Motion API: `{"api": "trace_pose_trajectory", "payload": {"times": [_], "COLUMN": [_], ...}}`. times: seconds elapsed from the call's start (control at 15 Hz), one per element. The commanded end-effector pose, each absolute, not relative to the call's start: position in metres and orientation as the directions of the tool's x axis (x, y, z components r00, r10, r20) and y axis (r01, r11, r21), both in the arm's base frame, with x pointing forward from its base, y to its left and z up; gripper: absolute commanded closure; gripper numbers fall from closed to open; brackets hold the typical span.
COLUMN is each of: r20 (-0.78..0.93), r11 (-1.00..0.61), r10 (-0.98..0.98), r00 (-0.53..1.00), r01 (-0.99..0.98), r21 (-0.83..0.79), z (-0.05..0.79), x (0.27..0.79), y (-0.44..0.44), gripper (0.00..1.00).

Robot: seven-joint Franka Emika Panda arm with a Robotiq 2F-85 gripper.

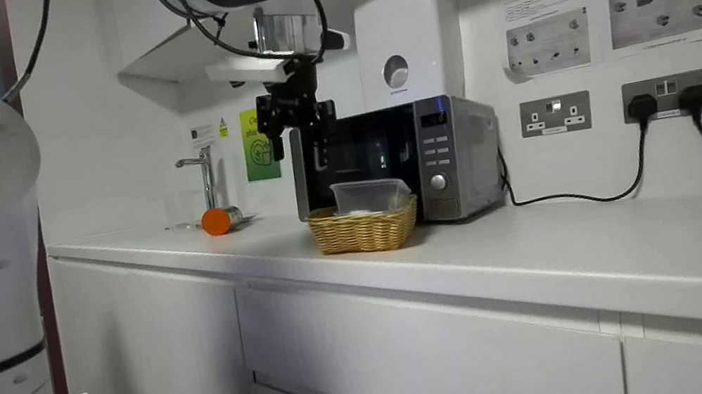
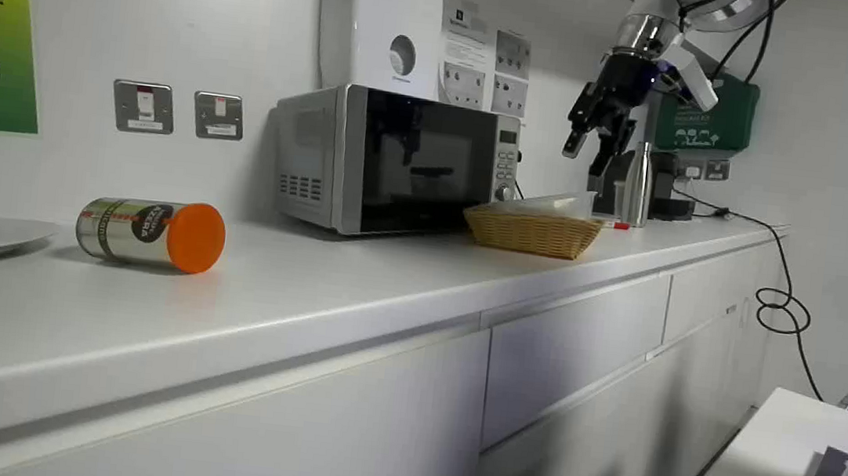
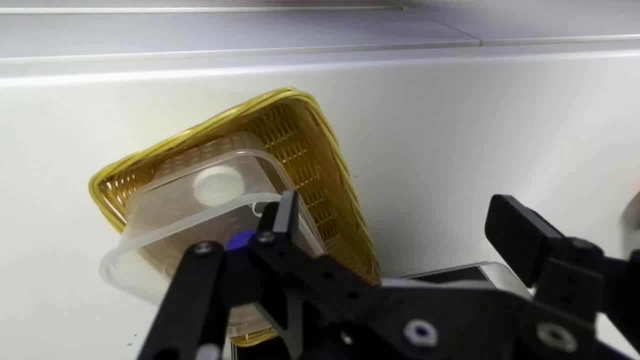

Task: Turn on the microwave

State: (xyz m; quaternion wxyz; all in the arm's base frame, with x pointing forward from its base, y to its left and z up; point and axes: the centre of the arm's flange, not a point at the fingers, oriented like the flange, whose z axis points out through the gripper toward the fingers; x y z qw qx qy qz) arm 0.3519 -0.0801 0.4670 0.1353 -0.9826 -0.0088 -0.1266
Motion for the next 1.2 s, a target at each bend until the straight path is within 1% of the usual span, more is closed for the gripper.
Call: {"api": "trace_pose_trajectory", "payload": {"times": [0.0, 0.47, 0.6, 0.67, 0.73, 0.8, 1.13], "r20": [0.251, 0.251, 0.289, 0.301, 0.312, 0.325, 0.369], "r11": [-0.963, -0.963, -0.989, -0.993, -0.993, -0.991, -0.936], "r10": [-0.017, -0.017, 0.046, 0.074, 0.104, 0.131, 0.324], "r00": [0.968, 0.968, 0.956, 0.951, 0.944, 0.937, 0.871], "r01": [0.051, 0.051, 0.083, 0.097, 0.114, 0.126, 0.238], "r21": [-0.264, -0.264, -0.119, -0.063, -0.013, 0.039, 0.26], "z": [0.467, 0.467, 0.467, 0.469, 0.471, 0.473, 0.471], "x": [0.352, 0.352, 0.359, 0.364, 0.37, 0.376, 0.401], "y": [-0.08, -0.08, -0.087, -0.09, -0.092, -0.093, -0.084], "gripper": [0.0, 0.0, 0.04, 0.01, 0.02, 0.0, 0.0]}}
